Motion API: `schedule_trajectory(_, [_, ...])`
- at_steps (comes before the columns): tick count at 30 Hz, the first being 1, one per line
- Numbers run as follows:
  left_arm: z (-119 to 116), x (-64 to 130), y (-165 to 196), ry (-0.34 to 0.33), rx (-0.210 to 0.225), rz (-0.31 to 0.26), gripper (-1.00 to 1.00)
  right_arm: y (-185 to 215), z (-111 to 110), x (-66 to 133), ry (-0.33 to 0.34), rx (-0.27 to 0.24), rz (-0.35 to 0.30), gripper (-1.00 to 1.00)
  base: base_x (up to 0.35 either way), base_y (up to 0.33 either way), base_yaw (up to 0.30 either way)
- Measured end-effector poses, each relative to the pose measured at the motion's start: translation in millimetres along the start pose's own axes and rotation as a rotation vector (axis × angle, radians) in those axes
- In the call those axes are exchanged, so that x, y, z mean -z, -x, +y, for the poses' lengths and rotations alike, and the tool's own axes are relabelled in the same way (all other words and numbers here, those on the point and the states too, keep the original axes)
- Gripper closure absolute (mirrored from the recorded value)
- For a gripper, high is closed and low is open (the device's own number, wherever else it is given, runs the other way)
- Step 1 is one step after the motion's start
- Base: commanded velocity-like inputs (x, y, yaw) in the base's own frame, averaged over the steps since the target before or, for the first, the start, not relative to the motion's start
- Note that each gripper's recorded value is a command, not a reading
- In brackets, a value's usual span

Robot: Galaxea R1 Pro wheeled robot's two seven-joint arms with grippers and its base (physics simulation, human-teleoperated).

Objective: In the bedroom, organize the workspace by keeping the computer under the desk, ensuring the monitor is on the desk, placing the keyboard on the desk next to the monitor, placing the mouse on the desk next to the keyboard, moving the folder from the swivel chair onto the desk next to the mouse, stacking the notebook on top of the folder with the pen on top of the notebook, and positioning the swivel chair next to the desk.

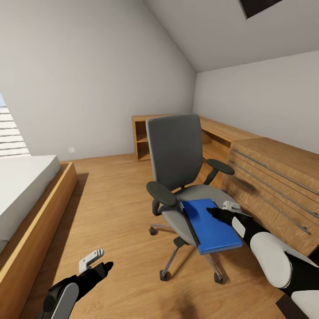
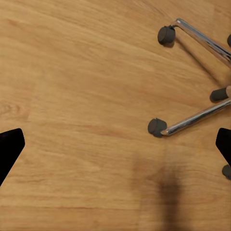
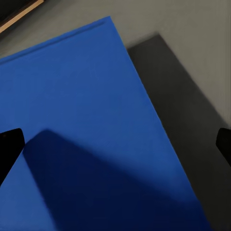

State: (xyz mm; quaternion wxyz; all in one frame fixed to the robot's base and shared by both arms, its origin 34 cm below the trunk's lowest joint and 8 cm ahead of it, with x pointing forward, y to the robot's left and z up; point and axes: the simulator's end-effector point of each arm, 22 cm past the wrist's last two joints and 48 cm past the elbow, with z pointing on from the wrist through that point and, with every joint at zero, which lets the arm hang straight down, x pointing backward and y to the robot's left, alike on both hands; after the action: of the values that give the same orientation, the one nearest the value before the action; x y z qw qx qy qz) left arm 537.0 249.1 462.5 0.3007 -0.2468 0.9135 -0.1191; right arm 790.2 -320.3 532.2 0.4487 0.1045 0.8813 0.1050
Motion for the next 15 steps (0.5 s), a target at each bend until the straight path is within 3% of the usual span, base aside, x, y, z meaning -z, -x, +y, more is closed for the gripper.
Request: schedule_trajectory(15, [-0.4,0.0,0.3,-0.001,0.000,0.000,-1.00,0.4,-0.4,0.1,-0.001,0.002,-0.001,-1.00,-0.038,0.000,0.000])
